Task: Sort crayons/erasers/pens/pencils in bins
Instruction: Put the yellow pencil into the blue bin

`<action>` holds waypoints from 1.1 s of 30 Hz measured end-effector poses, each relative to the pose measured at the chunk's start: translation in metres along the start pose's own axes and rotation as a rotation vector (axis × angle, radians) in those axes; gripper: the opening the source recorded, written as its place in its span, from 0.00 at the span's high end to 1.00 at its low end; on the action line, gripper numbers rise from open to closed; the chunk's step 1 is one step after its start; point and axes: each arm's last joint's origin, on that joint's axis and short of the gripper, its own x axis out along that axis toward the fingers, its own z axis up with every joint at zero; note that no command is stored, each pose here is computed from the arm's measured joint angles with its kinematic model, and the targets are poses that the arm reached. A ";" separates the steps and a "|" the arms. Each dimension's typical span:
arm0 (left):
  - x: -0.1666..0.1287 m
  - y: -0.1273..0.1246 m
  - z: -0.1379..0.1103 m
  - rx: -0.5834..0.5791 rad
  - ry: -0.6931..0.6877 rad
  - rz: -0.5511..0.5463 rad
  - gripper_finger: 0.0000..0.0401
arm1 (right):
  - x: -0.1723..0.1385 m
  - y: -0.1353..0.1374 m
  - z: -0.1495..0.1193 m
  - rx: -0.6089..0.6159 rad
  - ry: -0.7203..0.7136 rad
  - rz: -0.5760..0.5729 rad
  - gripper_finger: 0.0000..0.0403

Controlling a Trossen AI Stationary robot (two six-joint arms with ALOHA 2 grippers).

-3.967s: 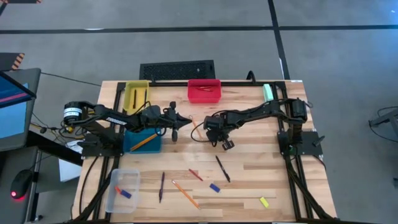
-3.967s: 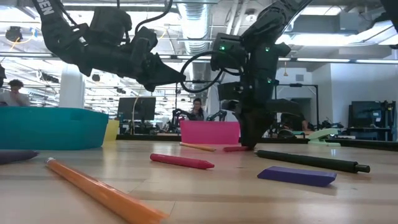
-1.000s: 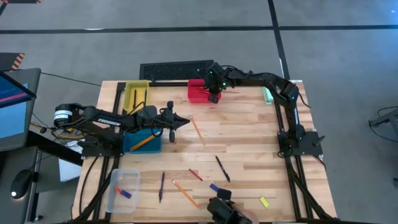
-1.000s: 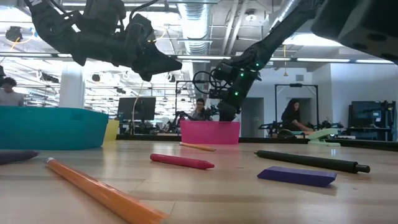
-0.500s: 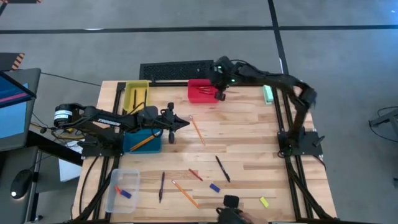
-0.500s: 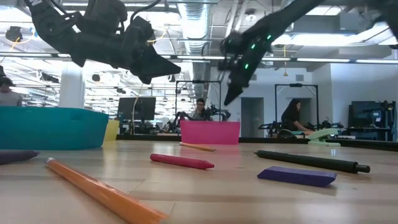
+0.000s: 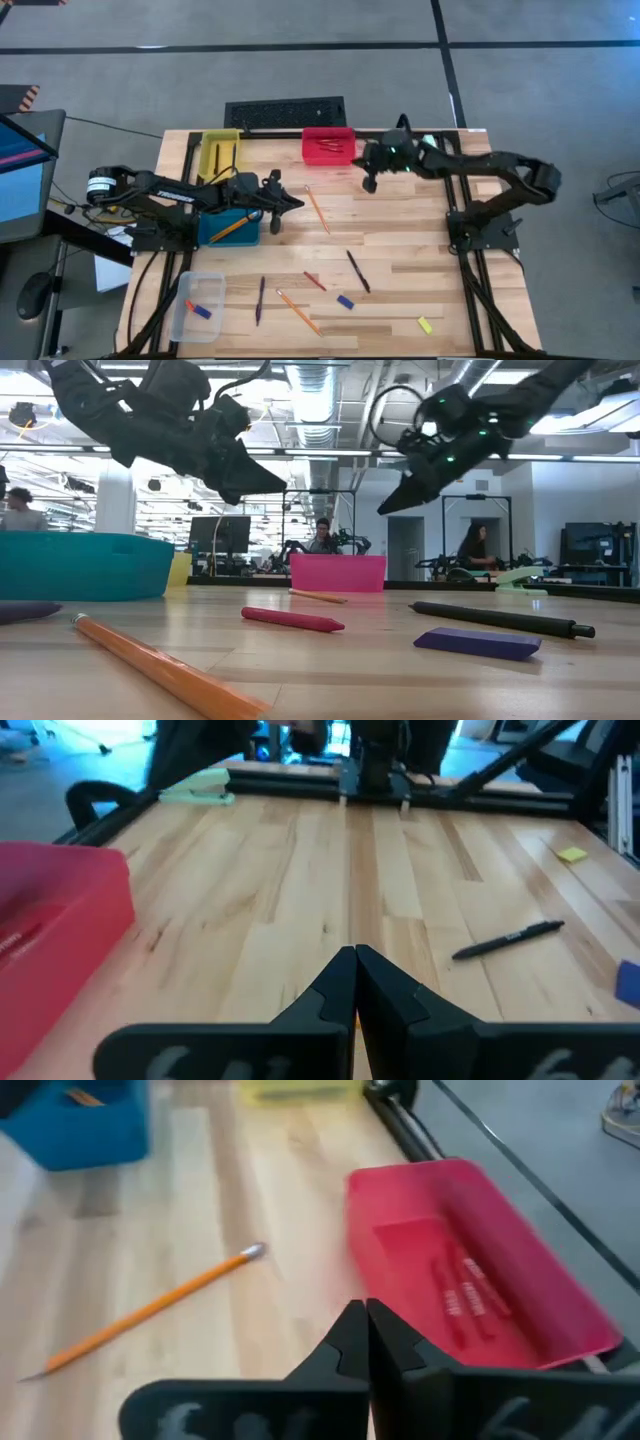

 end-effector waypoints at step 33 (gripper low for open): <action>0.051 -0.078 0.050 -0.010 0.423 0.107 0.85 | -0.020 0.088 -0.016 -0.139 -0.026 0.079 0.99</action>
